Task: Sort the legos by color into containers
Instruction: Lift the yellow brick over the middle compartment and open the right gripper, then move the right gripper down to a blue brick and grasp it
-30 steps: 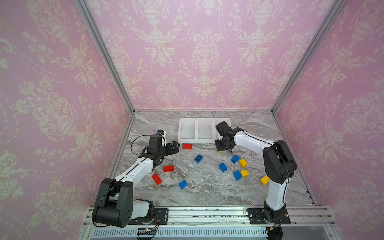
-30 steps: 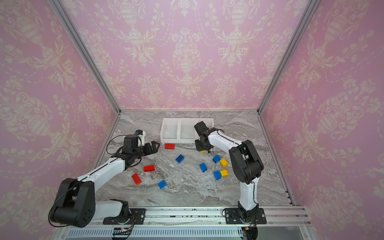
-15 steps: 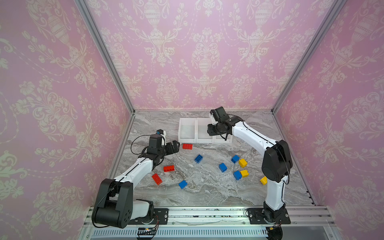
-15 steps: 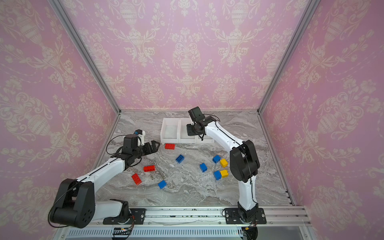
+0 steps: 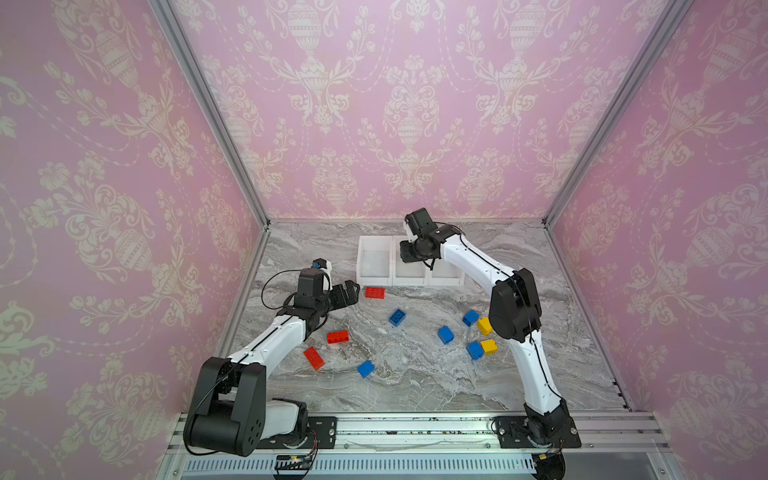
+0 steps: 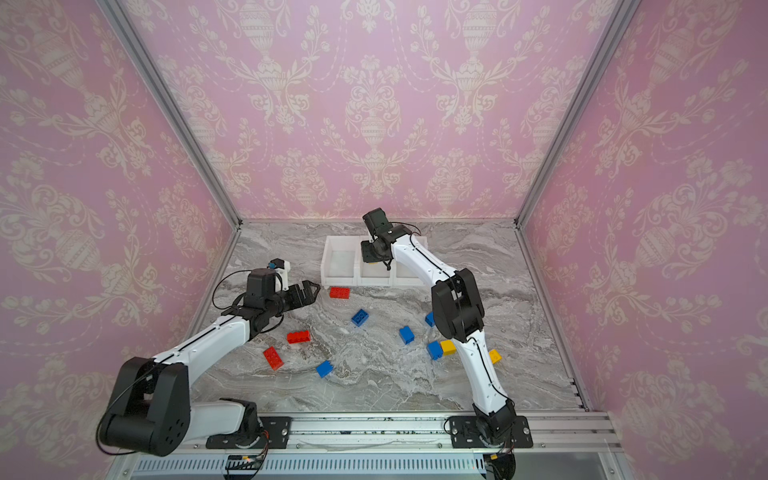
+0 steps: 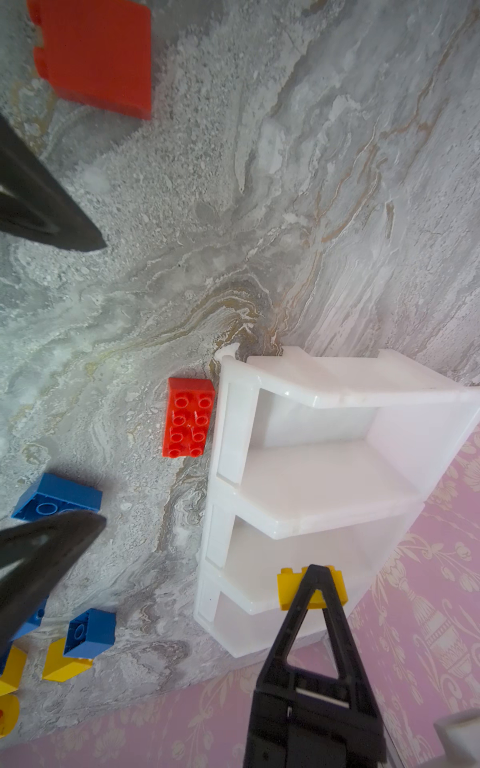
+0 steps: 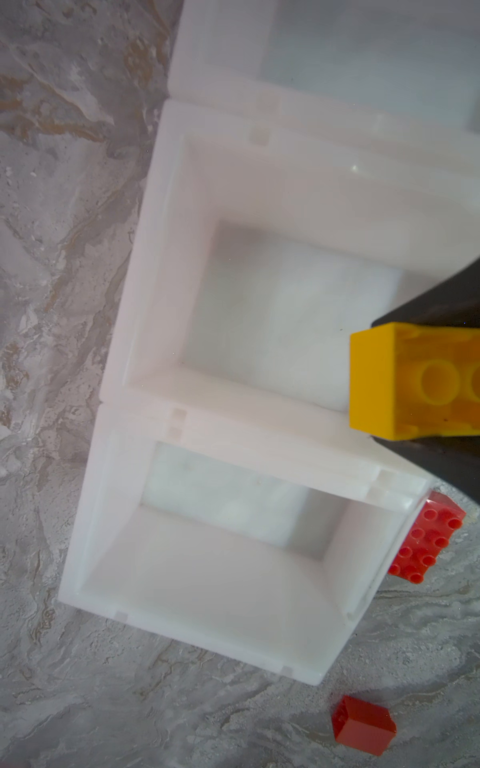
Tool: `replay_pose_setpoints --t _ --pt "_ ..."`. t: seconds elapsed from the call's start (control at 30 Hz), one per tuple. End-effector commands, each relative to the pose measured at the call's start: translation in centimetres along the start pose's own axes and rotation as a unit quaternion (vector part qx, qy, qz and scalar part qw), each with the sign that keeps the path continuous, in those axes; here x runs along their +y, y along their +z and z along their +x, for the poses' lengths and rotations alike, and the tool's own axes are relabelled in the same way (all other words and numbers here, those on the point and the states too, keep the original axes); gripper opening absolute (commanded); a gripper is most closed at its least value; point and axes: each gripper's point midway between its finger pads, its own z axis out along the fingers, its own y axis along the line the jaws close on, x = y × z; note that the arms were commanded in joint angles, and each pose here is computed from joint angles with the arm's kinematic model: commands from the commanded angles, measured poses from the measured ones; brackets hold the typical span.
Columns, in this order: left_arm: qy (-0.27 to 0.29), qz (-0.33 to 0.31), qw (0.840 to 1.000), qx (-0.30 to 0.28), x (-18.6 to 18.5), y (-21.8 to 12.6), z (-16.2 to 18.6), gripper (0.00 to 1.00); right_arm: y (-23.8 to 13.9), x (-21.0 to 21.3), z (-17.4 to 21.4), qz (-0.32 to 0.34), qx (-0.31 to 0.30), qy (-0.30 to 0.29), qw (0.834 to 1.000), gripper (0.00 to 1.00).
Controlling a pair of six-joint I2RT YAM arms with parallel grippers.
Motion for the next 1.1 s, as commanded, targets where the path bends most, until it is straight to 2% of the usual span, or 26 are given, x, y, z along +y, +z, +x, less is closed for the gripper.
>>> replay_pose_setpoints --t 0.0,0.3,0.77,1.07 --pt "-0.008 0.009 1.0 0.004 -0.5 -0.1 0.5 0.99 0.0 -0.1 -0.1 0.012 0.005 0.0 1.0 0.29" --pt "-0.006 0.005 1.0 0.008 -0.4 0.1 0.5 0.99 0.2 -0.2 0.2 0.016 0.011 -0.003 1.0 0.51" --pt "-0.005 0.0 1.0 0.01 -0.3 0.0 0.6 0.99 -2.9 0.6 0.0 0.003 -0.002 -0.01 1.0 0.62" --pt "-0.005 0.001 1.0 0.014 -0.3 0.1 0.8 0.99 -7.2 0.3 3.4 -0.003 0.012 -0.025 1.0 0.72"
